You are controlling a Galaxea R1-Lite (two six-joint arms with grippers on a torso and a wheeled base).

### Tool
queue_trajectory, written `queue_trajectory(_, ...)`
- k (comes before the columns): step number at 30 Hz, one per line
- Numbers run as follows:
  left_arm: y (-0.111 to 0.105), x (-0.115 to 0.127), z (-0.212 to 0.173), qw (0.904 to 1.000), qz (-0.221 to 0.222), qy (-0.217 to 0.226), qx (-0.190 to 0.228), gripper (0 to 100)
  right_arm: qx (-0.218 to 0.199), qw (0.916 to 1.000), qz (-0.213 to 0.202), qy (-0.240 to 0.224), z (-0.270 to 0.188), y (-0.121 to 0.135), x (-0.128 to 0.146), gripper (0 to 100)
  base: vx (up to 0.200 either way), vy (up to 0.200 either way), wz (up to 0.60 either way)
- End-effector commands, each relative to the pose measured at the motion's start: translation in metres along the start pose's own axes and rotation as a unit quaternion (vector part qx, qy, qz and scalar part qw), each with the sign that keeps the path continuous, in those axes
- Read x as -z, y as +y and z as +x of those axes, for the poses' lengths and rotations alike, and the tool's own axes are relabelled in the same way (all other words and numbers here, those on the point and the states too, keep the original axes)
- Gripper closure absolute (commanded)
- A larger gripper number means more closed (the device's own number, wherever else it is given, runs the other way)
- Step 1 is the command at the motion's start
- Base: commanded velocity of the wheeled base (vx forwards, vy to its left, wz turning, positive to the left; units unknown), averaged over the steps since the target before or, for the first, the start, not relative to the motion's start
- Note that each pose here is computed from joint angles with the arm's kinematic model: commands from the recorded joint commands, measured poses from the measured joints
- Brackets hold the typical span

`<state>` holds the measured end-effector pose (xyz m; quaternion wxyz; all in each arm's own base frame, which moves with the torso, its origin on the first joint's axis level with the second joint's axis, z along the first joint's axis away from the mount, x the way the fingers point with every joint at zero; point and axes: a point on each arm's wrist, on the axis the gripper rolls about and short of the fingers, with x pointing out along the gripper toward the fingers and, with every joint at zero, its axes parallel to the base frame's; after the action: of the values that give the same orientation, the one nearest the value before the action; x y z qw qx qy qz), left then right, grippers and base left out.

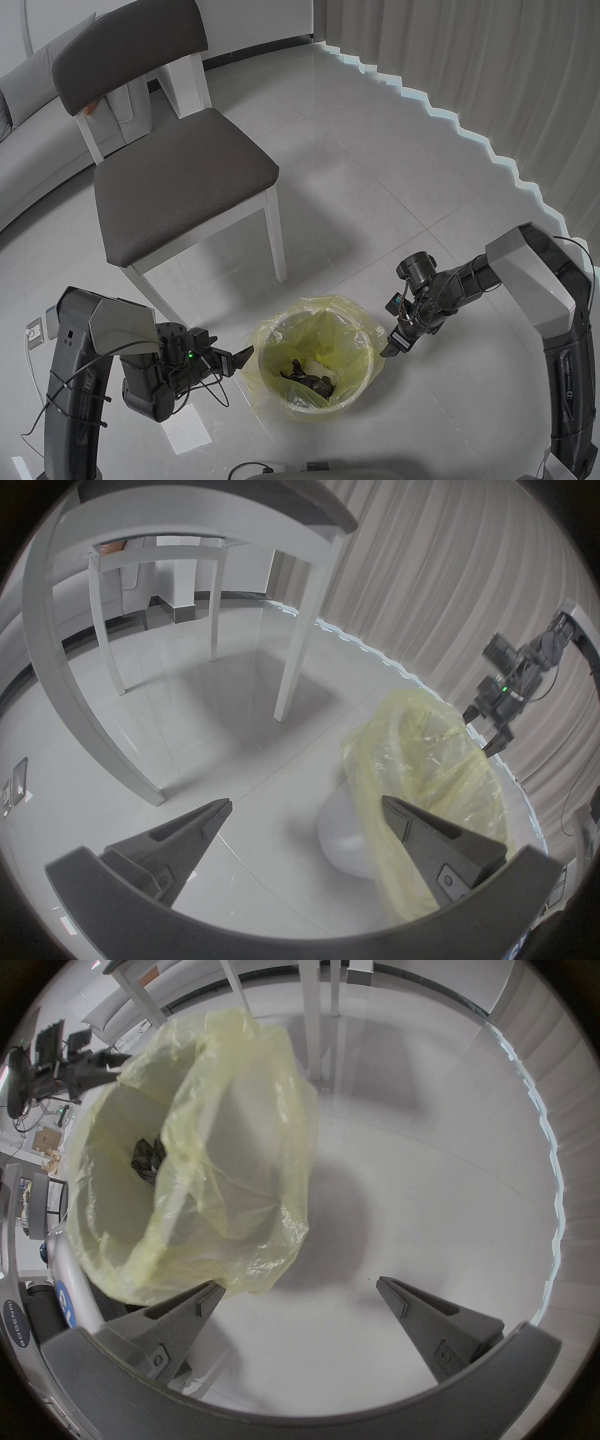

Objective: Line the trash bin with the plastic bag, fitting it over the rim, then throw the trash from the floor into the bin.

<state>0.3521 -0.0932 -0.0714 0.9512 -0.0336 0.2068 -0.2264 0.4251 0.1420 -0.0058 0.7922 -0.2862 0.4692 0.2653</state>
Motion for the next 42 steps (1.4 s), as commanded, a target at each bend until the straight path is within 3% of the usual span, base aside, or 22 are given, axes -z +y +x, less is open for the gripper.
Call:
queue_trajectory(1,0.013,0.004,0.014,0.9999,0.006,0.007,-0.011,0,0.025,0.9991,0.006,-0.033,-0.060,-0.012,-0.001,0,0.000,0.000,0.00)
queue_trajectory(14,-0.001,-0.017,0.050,0.9986,0.020,0.047,0.012,0,0.060,0.9934,0.003,-0.097,-0.168,-0.001,0.013,0,0.000,0.000,0.00)
queue_trajectory(19,0.009,-0.020,0.044,0.9990,0.016,0.043,-0.002,0,0.068,0.9921,0.009,-0.105,-0.191,0.002,0.027,0,0.000,0.000,0.00)
queue_trajectory(23,0.021,-0.037,0.012,0.9999,0.002,0.008,-0.012,0,0.080,0.9887,0.025,-0.124,-0.212,-0.001,0.038,0,0.000,0.000,0.00)
queue_trajectory(28,0.022,-0.060,-0.034,0.9980,-0.026,-0.053,0.023,0,0.091,0.9808,0.053,-0.164,-0.240,0.001,0.049,0,0.000,0.000,0.00)
queue_trajectory(31,0.016,-0.073,-0.058,0.9936,-0.043,-0.096,0.041,0,0.080,0.9739,0.090,-0.193,-0.258,0.008,0.056,0,0.000,0.000,0.00)
queue_trajectory(35,0.003,-0.095,-0.100,0.9903,-0.054,-0.121,0.042,0,0.089,0.9620,0.111,-0.233,-0.292,0.024,0.076,0,0.000,0.000,0.00)
queue_trajectory(38,-0.003,-0.115,-0.141,0.9851,-0.062,-0.157,0.036,0,0.106,0.9448,0.127,-0.283,-0.316,0.040,0.097,0,0.000,0.000,0.00)
queue_trajectory(39,-0.003,-0.116,-0.143,0.9846,-0.062,-0.159,0.036,0,0.107,0.9439,0.127,-0.286,-0.317,0.041,0.098,0,0.000,0.000,0.00)
queue_trajectory(40,-0.008,-0.131,-0.164,0.9790,-0.059,-0.191,0.038,0,0.125,0.9334,0.130,-0.311,-0.325,0.049,0.110,0,0.000,0.000,0.00)
queue_trajectory(42,-0.012,-0.144,-0.188,0.9722,-0.053,-0.226,0.035,0,0.153,0.9200,0.137,-0.334,-0.337,0.057,0.126,0,0.000,0.000,0.00)
